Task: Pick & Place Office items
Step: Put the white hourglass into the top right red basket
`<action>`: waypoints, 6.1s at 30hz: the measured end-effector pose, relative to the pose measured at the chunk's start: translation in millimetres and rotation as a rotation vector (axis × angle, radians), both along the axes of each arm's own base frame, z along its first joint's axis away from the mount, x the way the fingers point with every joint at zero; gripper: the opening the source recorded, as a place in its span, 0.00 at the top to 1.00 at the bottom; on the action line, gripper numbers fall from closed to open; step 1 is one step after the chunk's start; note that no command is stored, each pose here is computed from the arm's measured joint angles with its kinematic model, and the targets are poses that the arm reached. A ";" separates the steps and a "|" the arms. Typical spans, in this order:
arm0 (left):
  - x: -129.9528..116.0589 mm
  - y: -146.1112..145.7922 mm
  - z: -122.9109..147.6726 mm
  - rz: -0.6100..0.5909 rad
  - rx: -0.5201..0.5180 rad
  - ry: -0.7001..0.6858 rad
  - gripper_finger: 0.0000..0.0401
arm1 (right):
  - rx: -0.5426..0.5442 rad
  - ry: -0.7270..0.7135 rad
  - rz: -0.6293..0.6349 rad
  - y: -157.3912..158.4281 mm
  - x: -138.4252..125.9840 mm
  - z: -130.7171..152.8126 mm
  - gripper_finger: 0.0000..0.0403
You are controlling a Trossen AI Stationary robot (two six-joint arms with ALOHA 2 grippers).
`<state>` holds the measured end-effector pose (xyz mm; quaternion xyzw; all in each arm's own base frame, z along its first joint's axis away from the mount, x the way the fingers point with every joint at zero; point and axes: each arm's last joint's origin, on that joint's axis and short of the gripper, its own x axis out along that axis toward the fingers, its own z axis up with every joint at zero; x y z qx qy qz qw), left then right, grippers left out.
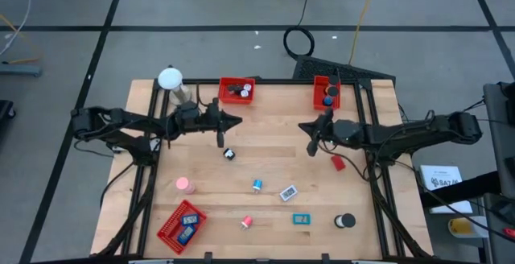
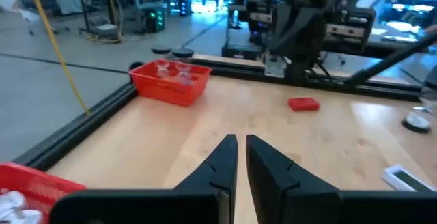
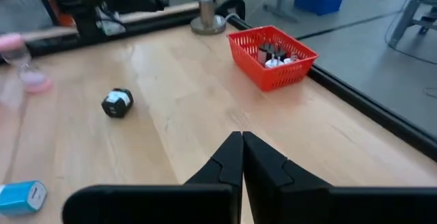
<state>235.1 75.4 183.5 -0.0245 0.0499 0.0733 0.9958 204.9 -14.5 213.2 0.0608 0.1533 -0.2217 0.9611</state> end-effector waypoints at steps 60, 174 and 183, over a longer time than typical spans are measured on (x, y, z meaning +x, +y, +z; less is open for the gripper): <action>1.7 -4.2 0.8 -0.014 -0.007 -0.006 0.92 | 0.663 1.043 -0.330 205.2 22.4 68.6 1.00; 1.7 -4.2 0.7 -0.014 -0.007 -0.006 0.92 | 0.312 0.911 0.066 265.6 -76.2 -32.1 0.40; 1.7 -4.2 0.7 -0.014 -0.007 -0.006 0.92 | 0.349 0.890 0.091 261.3 -71.3 -22.5 0.56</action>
